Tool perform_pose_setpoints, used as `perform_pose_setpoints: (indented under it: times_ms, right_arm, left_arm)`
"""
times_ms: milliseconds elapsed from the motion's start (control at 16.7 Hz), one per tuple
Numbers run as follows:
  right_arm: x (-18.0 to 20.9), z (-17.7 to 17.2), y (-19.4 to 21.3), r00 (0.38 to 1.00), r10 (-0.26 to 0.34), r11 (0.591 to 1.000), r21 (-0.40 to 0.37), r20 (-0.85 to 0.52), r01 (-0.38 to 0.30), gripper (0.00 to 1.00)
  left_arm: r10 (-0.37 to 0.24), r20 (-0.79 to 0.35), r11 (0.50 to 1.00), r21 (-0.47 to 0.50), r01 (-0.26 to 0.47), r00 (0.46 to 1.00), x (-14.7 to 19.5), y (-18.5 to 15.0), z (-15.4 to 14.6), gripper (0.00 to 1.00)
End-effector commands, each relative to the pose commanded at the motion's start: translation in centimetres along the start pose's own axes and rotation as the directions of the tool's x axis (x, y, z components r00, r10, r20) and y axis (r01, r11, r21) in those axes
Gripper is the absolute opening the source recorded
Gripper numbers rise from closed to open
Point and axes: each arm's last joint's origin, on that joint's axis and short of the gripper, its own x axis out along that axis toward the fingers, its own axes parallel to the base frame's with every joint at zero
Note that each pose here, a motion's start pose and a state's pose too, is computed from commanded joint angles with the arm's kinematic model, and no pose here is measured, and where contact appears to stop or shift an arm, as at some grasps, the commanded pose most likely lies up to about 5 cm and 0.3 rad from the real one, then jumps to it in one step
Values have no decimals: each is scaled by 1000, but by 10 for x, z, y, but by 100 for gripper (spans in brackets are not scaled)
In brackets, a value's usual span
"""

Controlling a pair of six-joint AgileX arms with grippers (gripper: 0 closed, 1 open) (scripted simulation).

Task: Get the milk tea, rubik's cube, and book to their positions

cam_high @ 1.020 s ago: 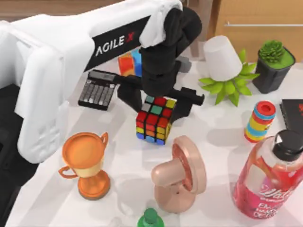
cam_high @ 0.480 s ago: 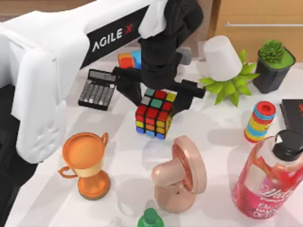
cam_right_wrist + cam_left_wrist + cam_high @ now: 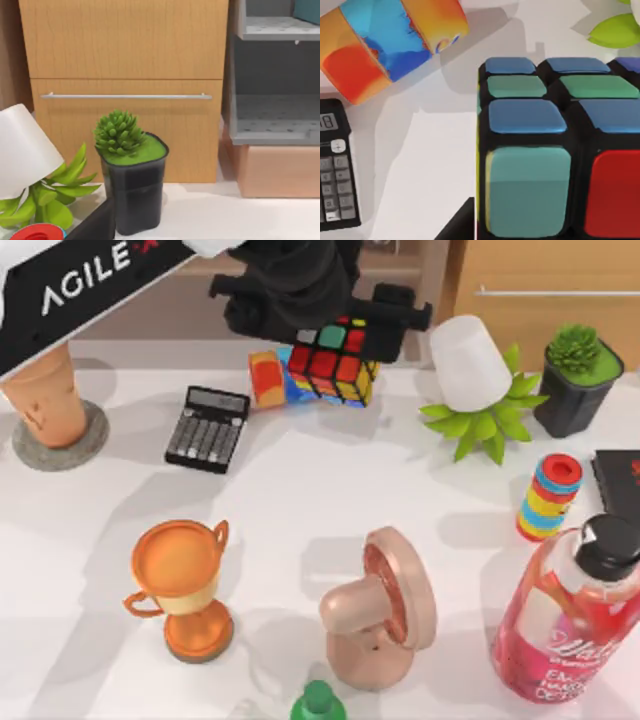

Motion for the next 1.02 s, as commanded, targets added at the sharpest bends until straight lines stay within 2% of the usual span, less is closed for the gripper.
perform_pose_setpoints:
  times_ms: [120, 240, 480, 660, 780, 900, 1020]
  right_arm:
    - [0, 0, 0, 1000, 0, 1000, 0, 0, 0, 100]
    - [0, 0, 0, 1000, 0, 1000, 0, 0, 0, 100]
    - [0, 0, 0, 1000, 0, 1000, 0, 0, 0, 100]
    - [0, 0, 0, 1000, 0, 1000, 0, 0, 0, 100]
    - [0, 0, 0, 1000, 0, 1000, 0, 0, 0, 100]
    - [0, 0, 0, 1000, 0, 1000, 0, 0, 0, 100]
    - [0, 0, 0, 1000, 0, 1000, 0, 0, 0, 100]
  left_arm:
    - [-13, 199, 1000, -13, 16, 980, -41, 16, 7, 0]
    - [-5, 394, 999, -31, 19, 919, -82, 37, 9, 0]
    - [84, 696, 995, -91, -28, 713, -142, 89, 1, 0]
    - [189, 813, 982, -161, -98, 552, -162, 130, -10, 0]
    - [256, 845, 966, -211, -148, 469, -165, 155, -19, 0]
    - [312, 854, 949, -254, -189, 417, -164, 175, -27, 0]
    - [344, 852, 936, -280, -213, 394, -162, 187, -32, 0]
